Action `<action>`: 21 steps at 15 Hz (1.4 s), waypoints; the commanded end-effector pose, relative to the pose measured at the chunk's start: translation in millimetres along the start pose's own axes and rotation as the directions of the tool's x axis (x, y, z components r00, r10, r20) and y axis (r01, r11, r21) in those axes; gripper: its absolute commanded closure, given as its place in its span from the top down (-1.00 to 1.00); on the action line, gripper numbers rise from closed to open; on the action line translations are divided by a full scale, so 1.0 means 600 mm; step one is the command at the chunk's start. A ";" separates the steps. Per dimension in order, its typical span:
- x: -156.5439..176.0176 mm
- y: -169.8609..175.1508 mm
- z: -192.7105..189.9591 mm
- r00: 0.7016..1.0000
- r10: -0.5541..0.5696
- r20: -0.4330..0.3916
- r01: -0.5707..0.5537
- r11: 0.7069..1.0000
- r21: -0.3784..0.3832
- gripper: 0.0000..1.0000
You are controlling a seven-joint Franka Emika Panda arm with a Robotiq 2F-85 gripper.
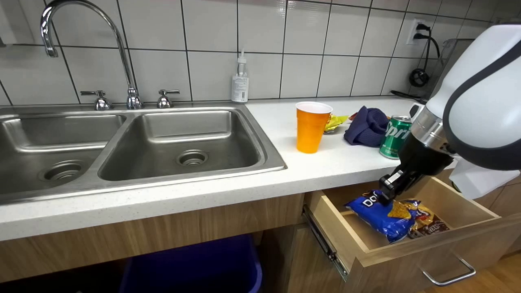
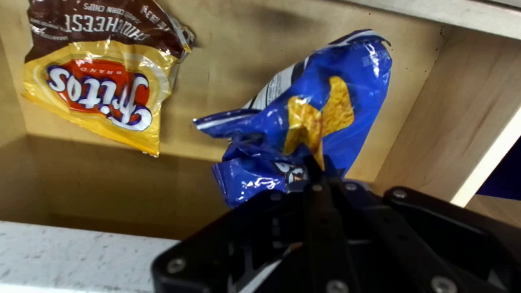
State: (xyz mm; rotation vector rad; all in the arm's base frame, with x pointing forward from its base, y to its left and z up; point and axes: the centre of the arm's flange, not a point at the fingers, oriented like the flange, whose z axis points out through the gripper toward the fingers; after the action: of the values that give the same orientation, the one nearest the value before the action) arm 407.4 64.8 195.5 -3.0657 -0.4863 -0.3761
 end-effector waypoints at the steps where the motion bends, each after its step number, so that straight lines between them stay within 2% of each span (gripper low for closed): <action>1: 0.007 0.014 0.014 1.000 -0.005 -0.015 0.005 1.000 0.001 -1.00; 2: 0.008 0.015 0.015 1.000 -0.003 -0.011 0.003 1.000 0.001 -0.81; 3: 0.007 0.015 0.016 1.000 -0.001 -0.007 0.001 1.000 0.001 -0.44; 7: 0.008 0.013 0.010 1.000 -0.008 -0.008 0.008 1.000 0.004 0.10; 12: 0.014 0.007 -0.011 0.999 -0.020 -0.028 0.020 1.000 0.008 0.87; 13: 0.016 0.005 -0.016 0.999 -0.024 -0.032 0.024 1.000 0.009 0.98; 21: 0.036 -0.020 -0.078 0.996 -0.046 -0.080 0.049 0.998 0.032 1.00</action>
State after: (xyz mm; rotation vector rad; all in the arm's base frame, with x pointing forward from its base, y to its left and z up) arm 419.0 88.8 221.7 -3.0228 -0.5401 -0.4722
